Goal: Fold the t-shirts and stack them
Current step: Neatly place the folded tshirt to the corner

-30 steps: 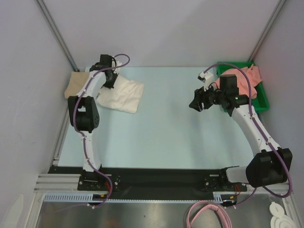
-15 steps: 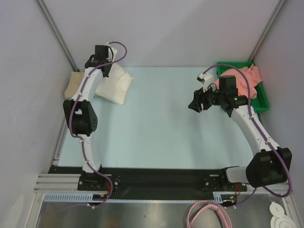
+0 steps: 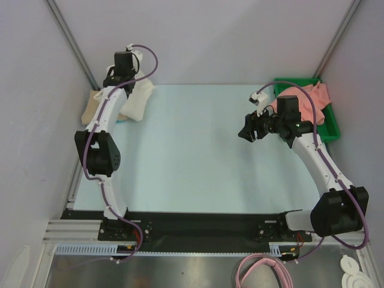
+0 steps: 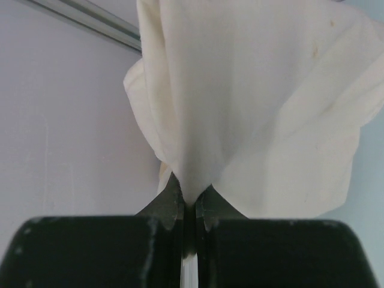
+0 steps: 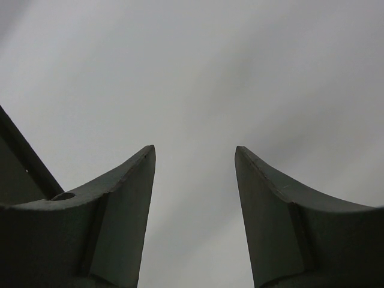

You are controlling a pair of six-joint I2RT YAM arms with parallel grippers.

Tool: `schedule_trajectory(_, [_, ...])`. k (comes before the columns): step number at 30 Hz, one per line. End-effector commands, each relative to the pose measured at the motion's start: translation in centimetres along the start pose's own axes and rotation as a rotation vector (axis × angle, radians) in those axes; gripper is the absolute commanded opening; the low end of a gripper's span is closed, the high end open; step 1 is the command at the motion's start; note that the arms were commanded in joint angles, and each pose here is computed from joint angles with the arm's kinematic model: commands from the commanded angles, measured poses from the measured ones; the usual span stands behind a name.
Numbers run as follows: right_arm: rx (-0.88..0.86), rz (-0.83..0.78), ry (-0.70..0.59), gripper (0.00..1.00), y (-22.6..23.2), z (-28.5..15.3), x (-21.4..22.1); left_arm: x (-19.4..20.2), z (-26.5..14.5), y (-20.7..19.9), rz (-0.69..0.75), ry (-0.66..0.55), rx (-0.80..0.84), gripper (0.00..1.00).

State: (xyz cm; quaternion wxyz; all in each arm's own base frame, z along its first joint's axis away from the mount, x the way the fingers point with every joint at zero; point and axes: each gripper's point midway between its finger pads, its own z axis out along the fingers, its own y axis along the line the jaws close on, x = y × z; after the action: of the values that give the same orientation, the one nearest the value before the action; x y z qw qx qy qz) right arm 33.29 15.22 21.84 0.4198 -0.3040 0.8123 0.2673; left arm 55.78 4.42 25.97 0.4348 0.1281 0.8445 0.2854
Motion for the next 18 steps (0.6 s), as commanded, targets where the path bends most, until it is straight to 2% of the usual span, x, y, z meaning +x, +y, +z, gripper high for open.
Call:
schedule_trajectory(1, [0.007,-0.028,-0.03,0.61,-0.3,-0.1,-0.7,-4.0,-3.6,5.8,-0.025,-0.12,-0.176,0.01])
schedule_trajectory(13, [0.011,-0.026,-0.034,0.61,-0.5,-0.2,-0.7,-0.5,-0.5,6.4,0.119,-0.03,-0.363,0.01])
schedule_trajectory(18, [0.014,-0.02,-0.03,0.61,-0.7,-0.1,-0.5,0.9,2.0,7.1,0.136,0.002,-0.421,0.0])
